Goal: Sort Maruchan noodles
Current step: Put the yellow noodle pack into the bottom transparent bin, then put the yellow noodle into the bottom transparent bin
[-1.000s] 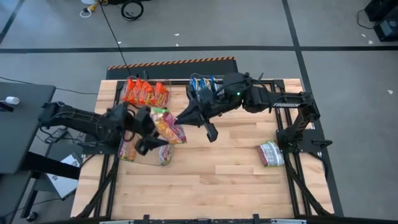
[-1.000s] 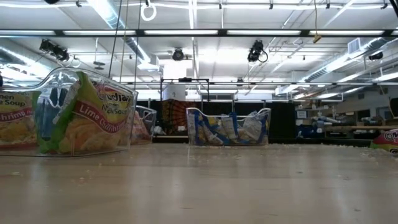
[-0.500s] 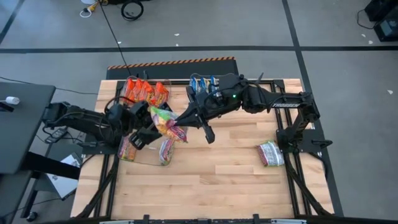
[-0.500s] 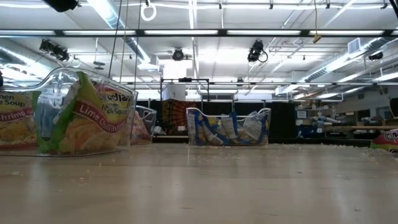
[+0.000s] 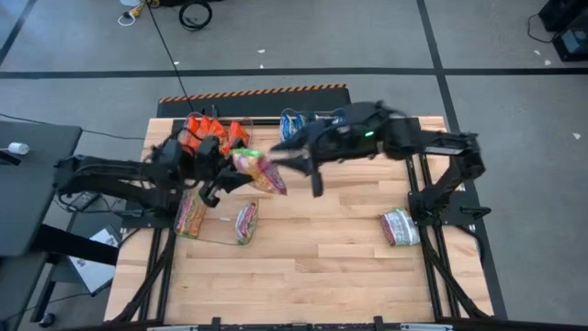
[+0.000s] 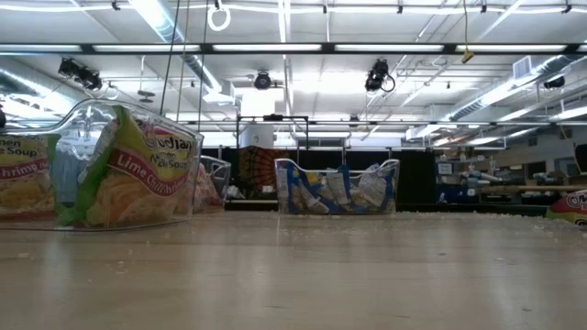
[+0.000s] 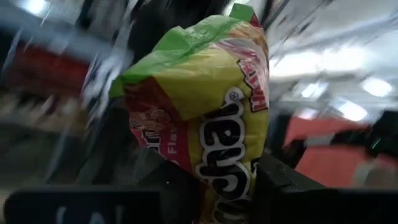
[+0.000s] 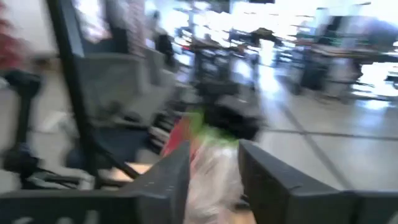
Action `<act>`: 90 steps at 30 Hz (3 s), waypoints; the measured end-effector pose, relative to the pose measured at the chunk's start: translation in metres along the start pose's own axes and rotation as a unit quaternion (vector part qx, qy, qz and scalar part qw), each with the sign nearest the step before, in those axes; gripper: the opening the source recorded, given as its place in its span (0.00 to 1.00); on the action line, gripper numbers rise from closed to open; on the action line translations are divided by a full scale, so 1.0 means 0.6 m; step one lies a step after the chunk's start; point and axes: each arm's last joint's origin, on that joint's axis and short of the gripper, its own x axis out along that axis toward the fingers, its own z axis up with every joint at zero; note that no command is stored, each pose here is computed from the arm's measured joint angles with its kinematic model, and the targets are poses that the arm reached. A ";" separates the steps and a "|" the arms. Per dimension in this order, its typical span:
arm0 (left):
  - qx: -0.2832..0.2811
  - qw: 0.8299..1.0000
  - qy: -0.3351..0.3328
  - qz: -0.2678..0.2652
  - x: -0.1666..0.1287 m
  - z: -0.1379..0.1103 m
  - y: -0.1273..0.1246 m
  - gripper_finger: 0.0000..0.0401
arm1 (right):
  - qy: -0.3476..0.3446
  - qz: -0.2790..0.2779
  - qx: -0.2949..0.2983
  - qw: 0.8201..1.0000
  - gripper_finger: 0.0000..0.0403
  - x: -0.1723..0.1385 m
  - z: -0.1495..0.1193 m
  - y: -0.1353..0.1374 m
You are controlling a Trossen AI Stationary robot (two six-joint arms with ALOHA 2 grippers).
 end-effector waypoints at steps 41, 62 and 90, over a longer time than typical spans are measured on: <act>-0.365 0.368 0.504 0.691 -0.208 -0.165 -0.009 0.32 | 0.360 -0.110 -0.003 0.926 0.54 -0.064 -0.099 0.032; -0.336 0.361 0.589 0.641 -0.217 -0.160 -0.018 0.58 | 0.640 -0.367 0.333 0.587 0.52 -0.122 -0.340 0.119; -0.345 0.457 0.552 0.606 -0.166 -0.127 -0.062 0.58 | 0.664 -0.485 0.341 0.457 0.51 -0.209 -0.564 0.165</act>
